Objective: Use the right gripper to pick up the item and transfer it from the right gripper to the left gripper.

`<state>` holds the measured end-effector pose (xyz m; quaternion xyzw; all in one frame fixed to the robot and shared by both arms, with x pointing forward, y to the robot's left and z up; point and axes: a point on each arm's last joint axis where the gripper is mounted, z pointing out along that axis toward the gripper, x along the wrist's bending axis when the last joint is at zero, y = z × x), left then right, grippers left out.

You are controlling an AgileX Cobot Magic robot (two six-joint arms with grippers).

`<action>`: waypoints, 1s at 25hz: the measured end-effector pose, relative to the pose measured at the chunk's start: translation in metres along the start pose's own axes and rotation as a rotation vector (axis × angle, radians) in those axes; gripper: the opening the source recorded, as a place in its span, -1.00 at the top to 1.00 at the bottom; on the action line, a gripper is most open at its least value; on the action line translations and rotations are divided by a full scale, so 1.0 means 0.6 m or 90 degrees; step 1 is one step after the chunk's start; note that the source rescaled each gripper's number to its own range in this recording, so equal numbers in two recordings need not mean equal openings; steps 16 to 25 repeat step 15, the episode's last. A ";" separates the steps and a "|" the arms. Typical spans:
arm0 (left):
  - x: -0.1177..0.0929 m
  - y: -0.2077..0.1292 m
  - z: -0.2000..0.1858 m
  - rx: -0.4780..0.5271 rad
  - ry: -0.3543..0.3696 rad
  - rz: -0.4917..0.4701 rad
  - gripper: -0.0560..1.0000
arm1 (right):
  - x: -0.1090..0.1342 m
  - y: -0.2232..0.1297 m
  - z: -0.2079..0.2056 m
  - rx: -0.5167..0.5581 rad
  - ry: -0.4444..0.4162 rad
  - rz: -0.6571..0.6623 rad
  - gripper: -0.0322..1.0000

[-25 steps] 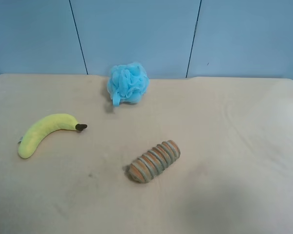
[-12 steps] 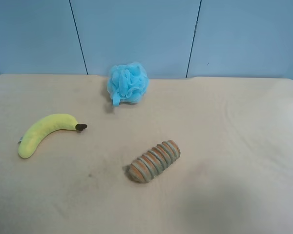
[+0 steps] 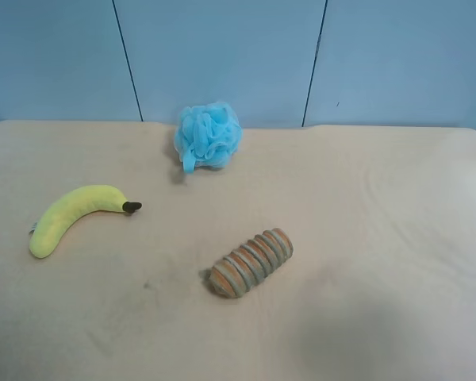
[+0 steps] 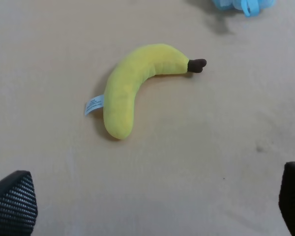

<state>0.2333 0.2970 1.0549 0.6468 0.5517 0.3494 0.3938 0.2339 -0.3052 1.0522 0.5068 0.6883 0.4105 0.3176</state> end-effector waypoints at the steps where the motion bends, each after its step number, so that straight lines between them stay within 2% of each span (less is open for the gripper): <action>1: 0.000 0.000 0.000 0.000 0.000 0.000 -1.00 | 0.000 0.000 0.000 0.000 0.000 0.000 -1.00; 8: 0.000 0.000 0.000 0.000 0.016 -0.008 -1.00 | 0.000 0.000 0.000 0.000 0.000 0.000 -1.00; 25: 0.000 0.000 -0.001 -0.003 0.017 -0.008 -1.00 | 0.000 0.000 0.000 0.000 0.000 0.000 -1.00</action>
